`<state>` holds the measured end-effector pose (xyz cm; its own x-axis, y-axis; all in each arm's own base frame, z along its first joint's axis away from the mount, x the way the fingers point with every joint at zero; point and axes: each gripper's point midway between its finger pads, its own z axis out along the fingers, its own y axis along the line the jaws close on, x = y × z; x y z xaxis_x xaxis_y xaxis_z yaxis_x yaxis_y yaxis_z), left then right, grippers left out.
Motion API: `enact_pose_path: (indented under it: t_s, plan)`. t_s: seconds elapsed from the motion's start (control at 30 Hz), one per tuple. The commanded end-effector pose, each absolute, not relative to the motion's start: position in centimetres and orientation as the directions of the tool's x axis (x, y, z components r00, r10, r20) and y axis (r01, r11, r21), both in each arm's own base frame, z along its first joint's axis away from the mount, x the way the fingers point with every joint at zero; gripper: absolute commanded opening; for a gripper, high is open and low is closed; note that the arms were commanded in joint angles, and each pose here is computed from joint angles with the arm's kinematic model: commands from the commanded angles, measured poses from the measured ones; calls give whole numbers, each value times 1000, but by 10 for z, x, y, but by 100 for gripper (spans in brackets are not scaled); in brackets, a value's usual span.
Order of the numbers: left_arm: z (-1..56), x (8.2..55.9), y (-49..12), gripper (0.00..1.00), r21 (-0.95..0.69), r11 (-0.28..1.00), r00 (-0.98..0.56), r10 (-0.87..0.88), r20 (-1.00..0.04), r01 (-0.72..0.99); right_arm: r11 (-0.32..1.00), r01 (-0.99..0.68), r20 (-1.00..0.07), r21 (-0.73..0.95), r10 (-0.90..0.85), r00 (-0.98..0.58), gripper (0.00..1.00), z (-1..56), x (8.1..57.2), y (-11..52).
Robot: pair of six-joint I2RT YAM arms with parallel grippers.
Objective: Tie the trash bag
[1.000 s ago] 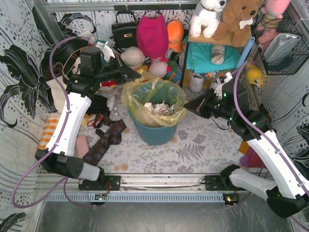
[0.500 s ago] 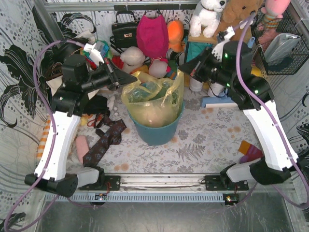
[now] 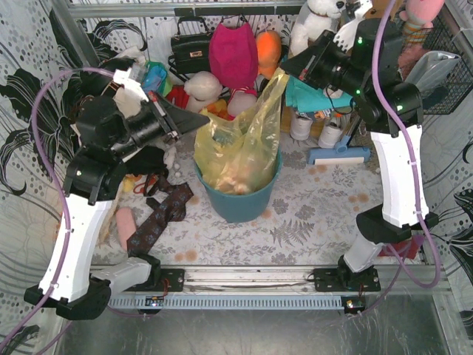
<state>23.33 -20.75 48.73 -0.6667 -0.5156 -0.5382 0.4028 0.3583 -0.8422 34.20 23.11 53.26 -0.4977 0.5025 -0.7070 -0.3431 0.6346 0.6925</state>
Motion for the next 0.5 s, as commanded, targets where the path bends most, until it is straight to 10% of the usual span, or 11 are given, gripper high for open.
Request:
enact_pose_path:
  t_s: [0.0, 0.3, 0.47]
  plan:
    - [539, 240, -193, 0, -784, 398, -520, -591, -616, 477, 589, -438, -733, 679, 511, -449, 0, 564, 329, 218]
    - [596, 245, -172, 0, -726, 460, -353, -658, -665, 510, 584, -479, -751, 656, 573, -329, 0, 600, 309, 190]
    - [528, 273, -162, 0, -752, 568, -386, -645, -660, 335, 601, -426, -737, 676, 540, -408, 0, 551, 310, 192]
